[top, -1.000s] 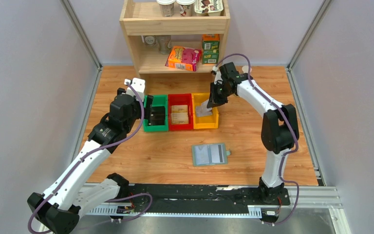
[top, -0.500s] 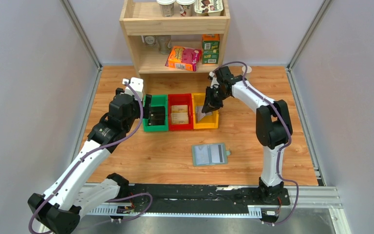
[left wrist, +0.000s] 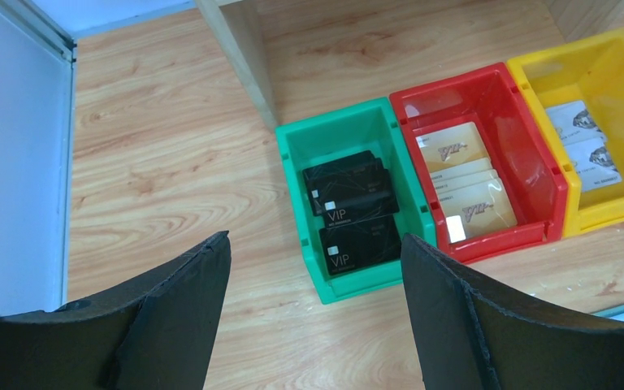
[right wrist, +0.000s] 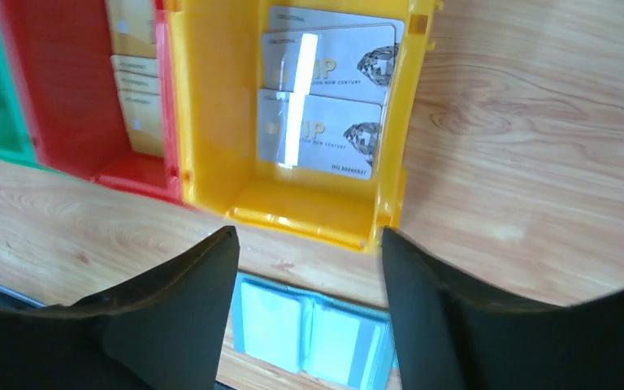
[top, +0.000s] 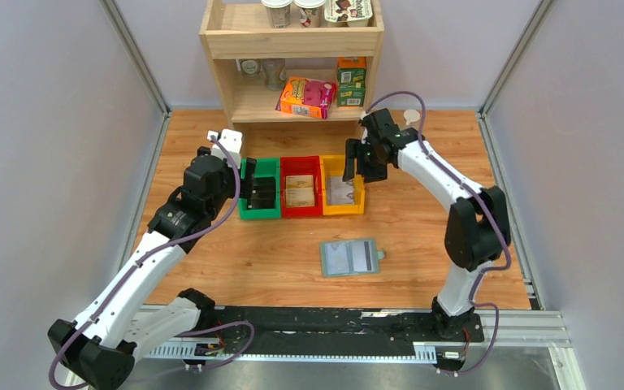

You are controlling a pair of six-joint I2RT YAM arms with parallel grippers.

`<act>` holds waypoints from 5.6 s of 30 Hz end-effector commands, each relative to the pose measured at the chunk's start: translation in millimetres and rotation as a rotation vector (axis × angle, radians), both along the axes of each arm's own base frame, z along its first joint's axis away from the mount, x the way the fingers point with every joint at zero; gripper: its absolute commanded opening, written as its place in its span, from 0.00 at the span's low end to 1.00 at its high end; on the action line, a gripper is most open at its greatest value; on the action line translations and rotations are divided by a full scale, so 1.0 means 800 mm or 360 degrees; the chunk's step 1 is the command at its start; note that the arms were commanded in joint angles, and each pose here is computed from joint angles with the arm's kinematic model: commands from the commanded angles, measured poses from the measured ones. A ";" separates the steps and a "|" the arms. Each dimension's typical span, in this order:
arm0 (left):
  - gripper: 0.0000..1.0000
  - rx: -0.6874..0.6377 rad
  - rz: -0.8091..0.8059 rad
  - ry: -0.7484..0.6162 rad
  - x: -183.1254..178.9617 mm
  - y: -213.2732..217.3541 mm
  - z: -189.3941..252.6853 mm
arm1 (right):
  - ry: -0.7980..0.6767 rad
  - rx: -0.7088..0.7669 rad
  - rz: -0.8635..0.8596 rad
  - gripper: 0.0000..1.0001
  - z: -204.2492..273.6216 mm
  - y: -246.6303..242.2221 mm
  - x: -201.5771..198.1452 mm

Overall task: Take the credit cards out of the card holder
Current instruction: Place the credit card in the storage box, then remove the credit card from the card holder.

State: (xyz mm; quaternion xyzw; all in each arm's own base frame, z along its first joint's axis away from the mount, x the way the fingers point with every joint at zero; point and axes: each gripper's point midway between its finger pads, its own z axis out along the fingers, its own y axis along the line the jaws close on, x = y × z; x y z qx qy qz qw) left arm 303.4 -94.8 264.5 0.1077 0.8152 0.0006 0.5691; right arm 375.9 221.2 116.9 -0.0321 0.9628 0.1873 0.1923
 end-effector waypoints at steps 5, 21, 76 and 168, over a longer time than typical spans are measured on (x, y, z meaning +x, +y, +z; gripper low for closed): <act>0.84 -0.0079 -0.0043 0.0027 -0.001 -0.011 0.000 | -0.0424 -0.0182 0.0107 0.95 0.067 0.010 -0.073; 0.84 -0.0218 -0.0227 0.0180 -0.012 -0.053 -0.016 | -0.0387 -0.0289 0.0517 0.91 -0.040 0.079 -0.242; 0.43 -0.0824 -0.0554 0.1219 -0.139 -0.285 -0.223 | 0.0007 0.0174 0.0288 0.38 -0.120 0.027 -0.243; 0.15 -0.0552 -0.0537 0.1485 -0.159 -0.283 -0.301 | -0.0017 0.0933 0.0249 0.22 -0.058 0.051 -0.229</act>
